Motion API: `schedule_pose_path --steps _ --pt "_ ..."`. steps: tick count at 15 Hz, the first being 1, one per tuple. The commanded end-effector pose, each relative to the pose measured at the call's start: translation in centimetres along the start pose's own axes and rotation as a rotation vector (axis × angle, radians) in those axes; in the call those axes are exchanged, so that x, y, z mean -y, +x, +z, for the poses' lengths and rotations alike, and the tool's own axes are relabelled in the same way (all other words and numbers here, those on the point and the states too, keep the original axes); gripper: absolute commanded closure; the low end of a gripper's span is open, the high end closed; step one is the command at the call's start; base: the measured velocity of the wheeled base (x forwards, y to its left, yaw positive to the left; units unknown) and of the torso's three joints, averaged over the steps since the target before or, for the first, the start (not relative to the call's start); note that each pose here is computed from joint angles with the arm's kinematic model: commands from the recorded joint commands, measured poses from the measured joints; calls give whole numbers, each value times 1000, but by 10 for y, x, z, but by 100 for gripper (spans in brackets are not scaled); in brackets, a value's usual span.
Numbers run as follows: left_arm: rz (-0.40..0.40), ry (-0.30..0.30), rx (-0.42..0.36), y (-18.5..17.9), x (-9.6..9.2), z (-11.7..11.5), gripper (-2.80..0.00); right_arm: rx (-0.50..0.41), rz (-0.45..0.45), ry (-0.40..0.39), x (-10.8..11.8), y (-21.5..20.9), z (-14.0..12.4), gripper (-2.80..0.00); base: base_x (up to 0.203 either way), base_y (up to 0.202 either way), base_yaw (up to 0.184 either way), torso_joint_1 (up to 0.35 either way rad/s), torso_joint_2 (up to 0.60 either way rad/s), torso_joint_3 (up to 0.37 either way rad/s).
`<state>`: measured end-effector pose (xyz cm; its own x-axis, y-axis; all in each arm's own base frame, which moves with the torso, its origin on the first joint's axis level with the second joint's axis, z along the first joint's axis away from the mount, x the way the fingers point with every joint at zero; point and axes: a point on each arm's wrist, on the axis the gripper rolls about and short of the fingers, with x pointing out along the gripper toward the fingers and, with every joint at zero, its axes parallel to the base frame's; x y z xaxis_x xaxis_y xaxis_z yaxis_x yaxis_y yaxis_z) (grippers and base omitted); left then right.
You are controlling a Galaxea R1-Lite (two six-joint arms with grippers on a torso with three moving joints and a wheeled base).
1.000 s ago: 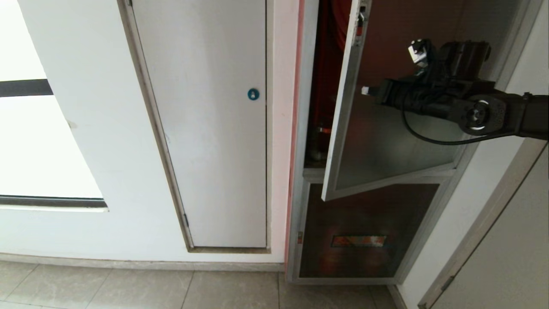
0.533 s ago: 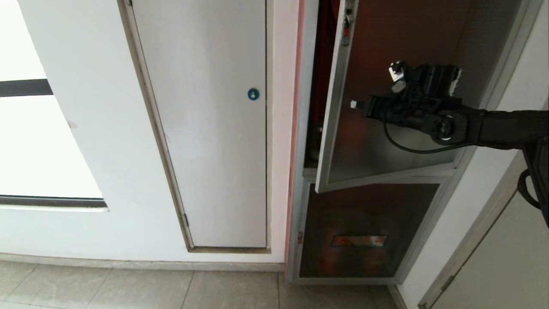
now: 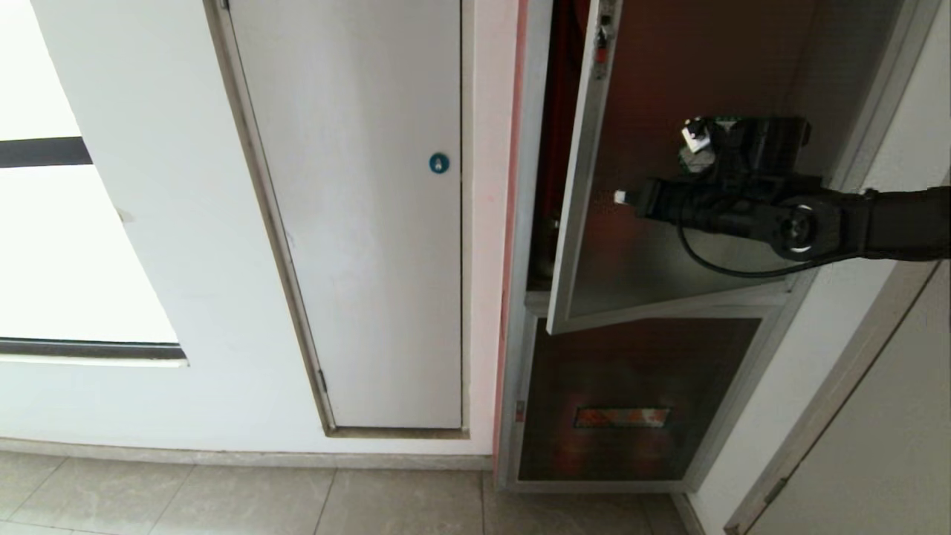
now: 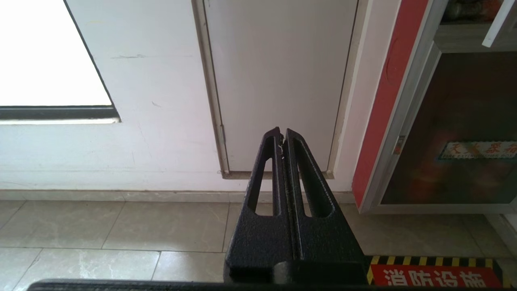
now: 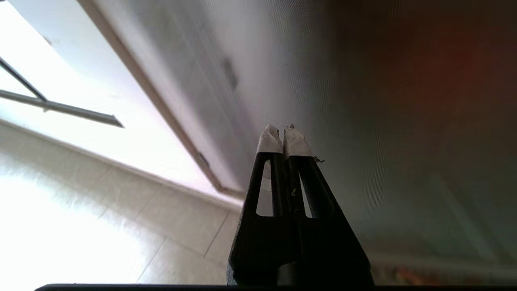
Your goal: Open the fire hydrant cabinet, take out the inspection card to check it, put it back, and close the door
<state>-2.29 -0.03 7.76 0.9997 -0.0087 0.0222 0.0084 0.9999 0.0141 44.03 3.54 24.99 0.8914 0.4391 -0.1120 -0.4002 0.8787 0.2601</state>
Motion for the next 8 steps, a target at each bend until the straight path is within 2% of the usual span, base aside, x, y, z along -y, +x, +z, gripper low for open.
schedule_pose_path --steps 1,5,8 --pt "0 0 -7 1 0 -2 0 39 11 -17 -29 -57 19 0 0 0 0 0 0 0" --pt "1 0 -7 1 0 -2 0 132 24 -54 -69 -149 31 0 0 0 0 0 0 0" --pt "1 0 -7 1 0 -2 0 222 2 -81 -93 -223 30 0 0 0 0 0 0 0"
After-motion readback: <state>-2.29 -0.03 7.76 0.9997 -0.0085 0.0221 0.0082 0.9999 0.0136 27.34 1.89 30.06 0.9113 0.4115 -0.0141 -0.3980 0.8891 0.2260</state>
